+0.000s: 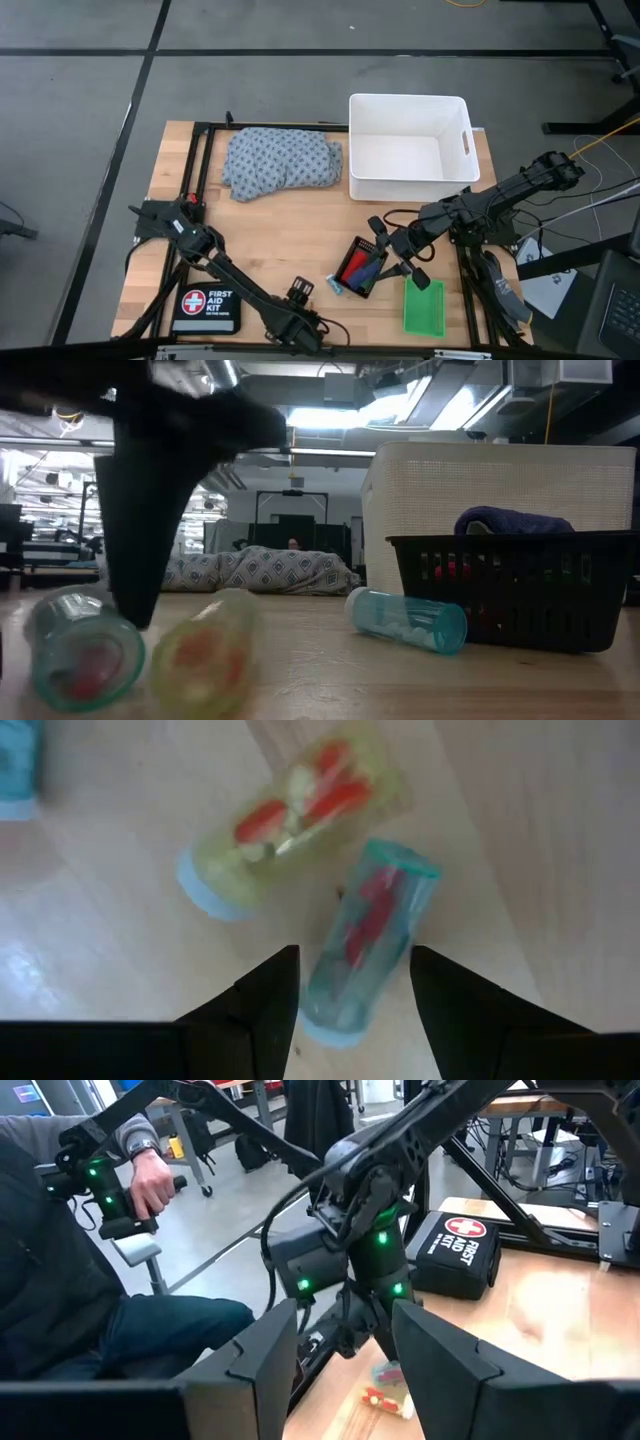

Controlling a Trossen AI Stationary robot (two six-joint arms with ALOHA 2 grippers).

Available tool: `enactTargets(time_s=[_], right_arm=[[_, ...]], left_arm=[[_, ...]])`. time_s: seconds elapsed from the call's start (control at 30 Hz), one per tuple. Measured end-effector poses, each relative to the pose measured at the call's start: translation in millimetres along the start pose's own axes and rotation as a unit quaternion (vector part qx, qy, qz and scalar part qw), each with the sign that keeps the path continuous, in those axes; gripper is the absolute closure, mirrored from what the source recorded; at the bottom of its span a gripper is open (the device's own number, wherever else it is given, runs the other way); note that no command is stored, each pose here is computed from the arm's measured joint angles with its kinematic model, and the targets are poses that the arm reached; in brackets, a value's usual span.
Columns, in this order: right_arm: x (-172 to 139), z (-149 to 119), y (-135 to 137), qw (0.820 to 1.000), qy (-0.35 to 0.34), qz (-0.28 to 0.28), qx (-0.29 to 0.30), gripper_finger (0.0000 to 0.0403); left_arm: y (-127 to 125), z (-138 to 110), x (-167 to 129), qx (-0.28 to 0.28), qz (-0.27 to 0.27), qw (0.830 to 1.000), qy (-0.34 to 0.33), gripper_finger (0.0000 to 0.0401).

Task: Pick & place medical supplies in basket/bin
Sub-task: Put the left blue capsule bottle into the green bin

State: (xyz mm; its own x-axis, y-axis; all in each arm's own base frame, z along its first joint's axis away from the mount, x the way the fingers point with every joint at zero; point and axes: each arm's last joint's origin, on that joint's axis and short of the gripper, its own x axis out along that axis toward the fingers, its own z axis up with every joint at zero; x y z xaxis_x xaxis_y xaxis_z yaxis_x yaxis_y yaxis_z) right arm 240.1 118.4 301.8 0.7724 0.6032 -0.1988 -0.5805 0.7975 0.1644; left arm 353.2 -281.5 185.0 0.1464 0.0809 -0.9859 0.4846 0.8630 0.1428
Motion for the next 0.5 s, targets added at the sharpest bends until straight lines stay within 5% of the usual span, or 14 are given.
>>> enactTargets(time_s=[0.3,0.5], right_arm=[[0.0,-0.6,-0.1,1.0,0.003,-0.001,0.001,0.0236],[0.0,-0.6,-0.2,1.0,0.003,-0.002,0.001,0.0236]], left_arm=[[-1.7,-0.1,2.1,-0.01,-0.002,1.0,0.004,0.0219],[-2.1,-0.2,2.2,-0.029,-0.004,1.0,0.005,0.027]])
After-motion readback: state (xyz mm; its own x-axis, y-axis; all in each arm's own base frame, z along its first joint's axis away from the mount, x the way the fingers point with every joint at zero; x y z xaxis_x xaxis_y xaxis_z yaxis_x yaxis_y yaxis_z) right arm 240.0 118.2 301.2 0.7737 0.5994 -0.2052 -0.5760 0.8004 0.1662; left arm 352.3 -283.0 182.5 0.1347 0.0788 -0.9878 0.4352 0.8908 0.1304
